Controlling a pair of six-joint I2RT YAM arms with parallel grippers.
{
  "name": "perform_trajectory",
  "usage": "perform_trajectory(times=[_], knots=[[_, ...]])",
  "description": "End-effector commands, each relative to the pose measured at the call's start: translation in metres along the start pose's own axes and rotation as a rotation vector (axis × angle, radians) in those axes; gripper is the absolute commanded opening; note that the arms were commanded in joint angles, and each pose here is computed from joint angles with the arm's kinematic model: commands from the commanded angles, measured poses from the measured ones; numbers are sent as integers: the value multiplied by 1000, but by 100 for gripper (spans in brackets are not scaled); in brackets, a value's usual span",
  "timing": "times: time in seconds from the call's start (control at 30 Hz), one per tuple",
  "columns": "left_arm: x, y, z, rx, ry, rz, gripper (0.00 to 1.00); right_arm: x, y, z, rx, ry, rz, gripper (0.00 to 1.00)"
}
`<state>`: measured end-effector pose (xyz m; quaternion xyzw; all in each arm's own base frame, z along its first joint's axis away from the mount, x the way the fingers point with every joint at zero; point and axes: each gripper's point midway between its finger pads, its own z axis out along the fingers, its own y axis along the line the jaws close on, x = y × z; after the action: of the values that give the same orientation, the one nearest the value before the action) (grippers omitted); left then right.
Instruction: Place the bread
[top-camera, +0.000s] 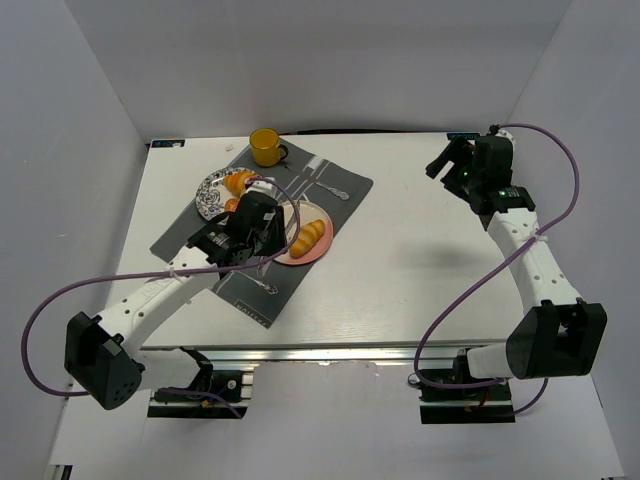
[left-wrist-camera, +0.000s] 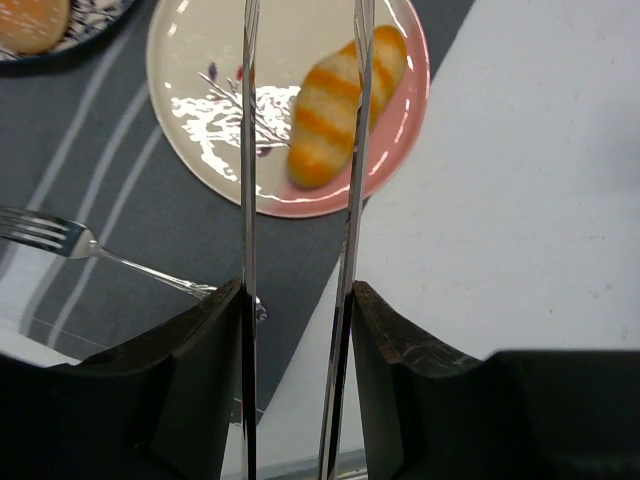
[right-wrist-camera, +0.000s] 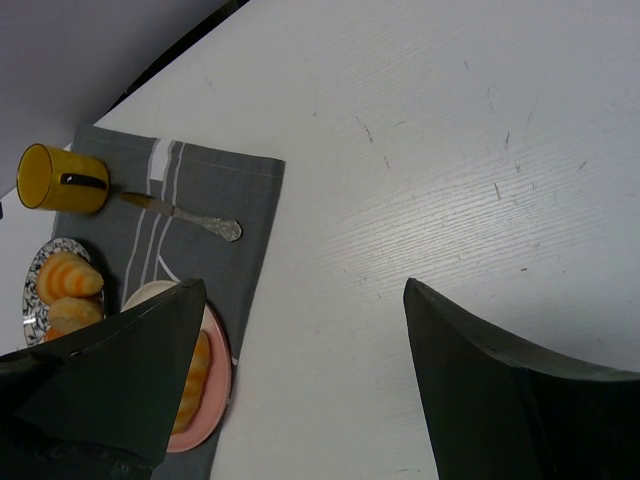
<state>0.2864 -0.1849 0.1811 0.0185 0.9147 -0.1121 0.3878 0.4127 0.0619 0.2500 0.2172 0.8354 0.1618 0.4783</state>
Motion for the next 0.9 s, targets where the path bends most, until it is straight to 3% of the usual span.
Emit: perform_trajectory(times=[0.0,0.37,0.87], knots=[[-27,16,-20,-81,-91,-17,55,-9,7,1,-33,-34,10,87],[-46,111,-24,-302,-81,-139,55,-5,11,3,-55,-21,14,87],[-40,130,17,-327,-29,-170,59,0,12,10,-66,-2,11,87]])
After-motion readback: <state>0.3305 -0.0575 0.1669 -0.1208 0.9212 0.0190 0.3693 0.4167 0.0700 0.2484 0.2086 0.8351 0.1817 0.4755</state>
